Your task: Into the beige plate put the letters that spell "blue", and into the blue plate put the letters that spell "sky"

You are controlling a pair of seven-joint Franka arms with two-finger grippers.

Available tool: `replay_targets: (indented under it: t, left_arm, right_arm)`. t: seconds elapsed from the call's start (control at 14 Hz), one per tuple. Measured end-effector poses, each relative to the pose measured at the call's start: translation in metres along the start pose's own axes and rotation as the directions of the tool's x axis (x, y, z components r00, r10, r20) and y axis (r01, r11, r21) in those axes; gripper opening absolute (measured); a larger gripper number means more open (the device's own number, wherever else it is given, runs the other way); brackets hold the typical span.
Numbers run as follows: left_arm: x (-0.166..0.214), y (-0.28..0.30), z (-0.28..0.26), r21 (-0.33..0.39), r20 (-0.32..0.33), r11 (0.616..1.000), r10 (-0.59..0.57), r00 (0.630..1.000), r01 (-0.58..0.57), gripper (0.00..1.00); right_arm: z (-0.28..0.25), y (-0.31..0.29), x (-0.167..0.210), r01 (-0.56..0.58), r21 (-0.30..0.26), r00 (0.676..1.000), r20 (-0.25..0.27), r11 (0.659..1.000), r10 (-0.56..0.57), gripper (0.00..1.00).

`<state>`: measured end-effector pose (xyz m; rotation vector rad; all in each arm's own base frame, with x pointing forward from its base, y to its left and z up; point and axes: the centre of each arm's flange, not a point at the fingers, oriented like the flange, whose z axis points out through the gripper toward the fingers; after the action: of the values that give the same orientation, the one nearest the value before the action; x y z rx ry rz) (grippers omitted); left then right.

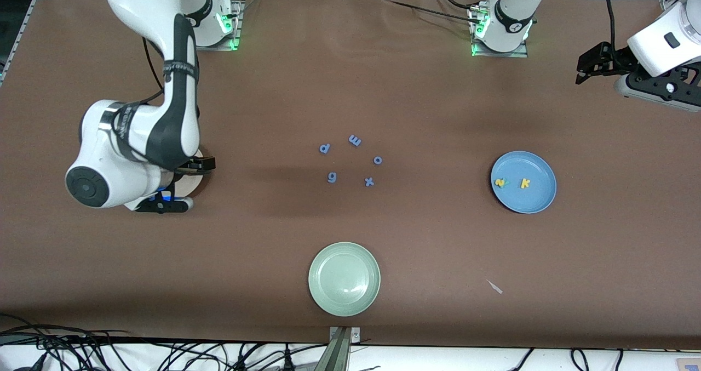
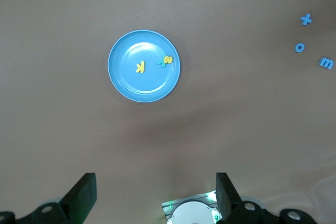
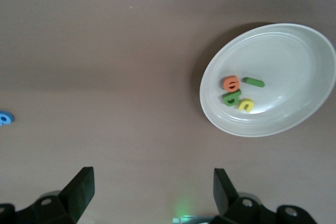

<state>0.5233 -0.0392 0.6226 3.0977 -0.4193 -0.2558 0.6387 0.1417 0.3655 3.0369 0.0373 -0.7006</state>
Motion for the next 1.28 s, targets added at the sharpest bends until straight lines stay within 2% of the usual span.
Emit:
replay_targets:
  t: [0.21, 0.28, 0.5, 0.78, 1.14, 1.28]
  left_arm:
    - [0.000, 0.001, 0.000, 0.000, 0.000, 0.999, -0.051, 0.999, 0.051, 1.00]
    - [0.000, 0.002, 0.000, 0.001, 0.001, 0.997, -0.072, 0.997, 0.072, 1.00]
    - [0.001, 0.007, 0.000, 0.002, 0.001, 0.995, -0.097, 0.995, 0.097, 1.00]
    - [0.001, 0.007, 0.000, 0.002, 0.001, 0.995, -0.102, 0.995, 0.102, 1.00]
    - [0.001, 0.007, 0.000, 0.002, 0.001, 0.995, -0.103, 0.995, 0.103, 1.00]
    - [0.001, 0.007, 0.000, 0.002, 0.002, 0.995, -0.103, 0.995, 0.103, 1.00]
  right_arm:
    - [-0.021, -0.017, -0.028, 0.061, -0.119, 0.997, -0.033, 0.991, -0.066, 1.00]
    - [-0.030, -0.017, -0.041, 0.064, -0.124, 0.996, -0.053, 0.990, -0.071, 1.00]
    - [-0.063, -0.001, -0.090, 0.062, -0.065, 0.992, -0.104, 0.996, -0.069, 1.00]
    - [-0.119, 0.054, -0.144, 0.028, 0.010, 0.979, -0.204, 1.000, -0.026, 1.00]
    - [-0.164, 0.089, -0.194, -0.012, -0.032, 0.953, -0.304, 0.999, 0.002, 1.00]
    - [-0.166, 0.093, -0.196, -0.023, -0.032, 0.950, -0.311, 0.999, 0.012, 1.00]
